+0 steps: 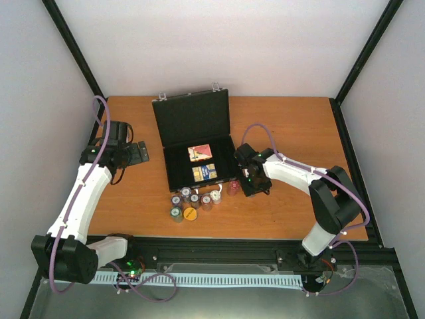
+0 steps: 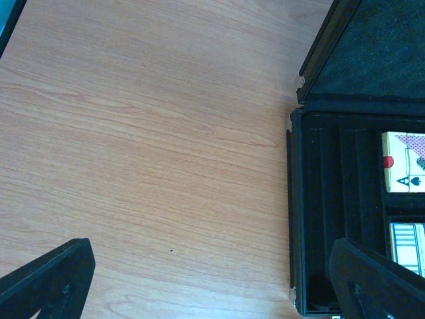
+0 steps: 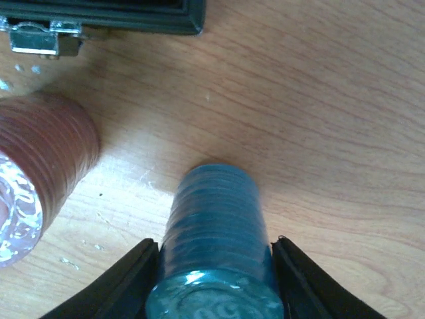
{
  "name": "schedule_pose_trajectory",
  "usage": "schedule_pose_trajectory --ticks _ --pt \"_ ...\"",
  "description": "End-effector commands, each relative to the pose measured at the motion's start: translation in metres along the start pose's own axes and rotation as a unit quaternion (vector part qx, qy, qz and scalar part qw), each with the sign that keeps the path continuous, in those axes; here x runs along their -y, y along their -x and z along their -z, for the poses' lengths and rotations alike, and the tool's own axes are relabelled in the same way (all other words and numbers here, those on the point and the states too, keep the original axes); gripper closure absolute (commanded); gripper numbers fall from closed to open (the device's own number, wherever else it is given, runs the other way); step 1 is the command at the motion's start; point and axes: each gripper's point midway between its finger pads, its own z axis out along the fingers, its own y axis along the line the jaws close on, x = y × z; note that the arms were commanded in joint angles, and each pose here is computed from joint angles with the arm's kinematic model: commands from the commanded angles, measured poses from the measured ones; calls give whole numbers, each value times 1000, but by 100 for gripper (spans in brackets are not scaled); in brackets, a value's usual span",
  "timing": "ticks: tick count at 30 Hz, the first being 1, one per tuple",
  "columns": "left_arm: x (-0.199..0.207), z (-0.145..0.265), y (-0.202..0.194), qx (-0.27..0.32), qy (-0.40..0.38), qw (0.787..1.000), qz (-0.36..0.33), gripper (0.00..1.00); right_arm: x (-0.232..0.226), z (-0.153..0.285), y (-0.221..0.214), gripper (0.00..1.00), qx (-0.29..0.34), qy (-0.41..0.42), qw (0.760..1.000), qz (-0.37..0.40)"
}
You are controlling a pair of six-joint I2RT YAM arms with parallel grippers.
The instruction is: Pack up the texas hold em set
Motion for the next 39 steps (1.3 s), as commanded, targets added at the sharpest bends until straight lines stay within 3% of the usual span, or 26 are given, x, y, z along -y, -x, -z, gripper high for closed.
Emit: schedule_pose_trajectory --ticks 1,8,14,17,24,30,39 --pt "5 7 16 22 -7 1000 3 0 5 -6 -1 57 -5 -8 1000 -4" --pt "5 7 16 22 -7 1000 4 0 12 13 10 83 17 -23 999 -15" --pt "5 9 16 23 -8 1000 1 0 24 76 58 82 102 -21 994 -29" --pt "5 8 16 23 -9 1000 2 0 15 87 86 82 145 19 989 -30" --pt "6 7 16 24 -11 1000 0 0 -16 96 153 81 290 106 951 -25" --pt "4 5 12 20 -7 1000 -6 0 -19 89 194 82 336 97 937 -22" --pt "6 2 8 16 -14 1000 -7 0 -16 58 230 84 342 64 937 -26"
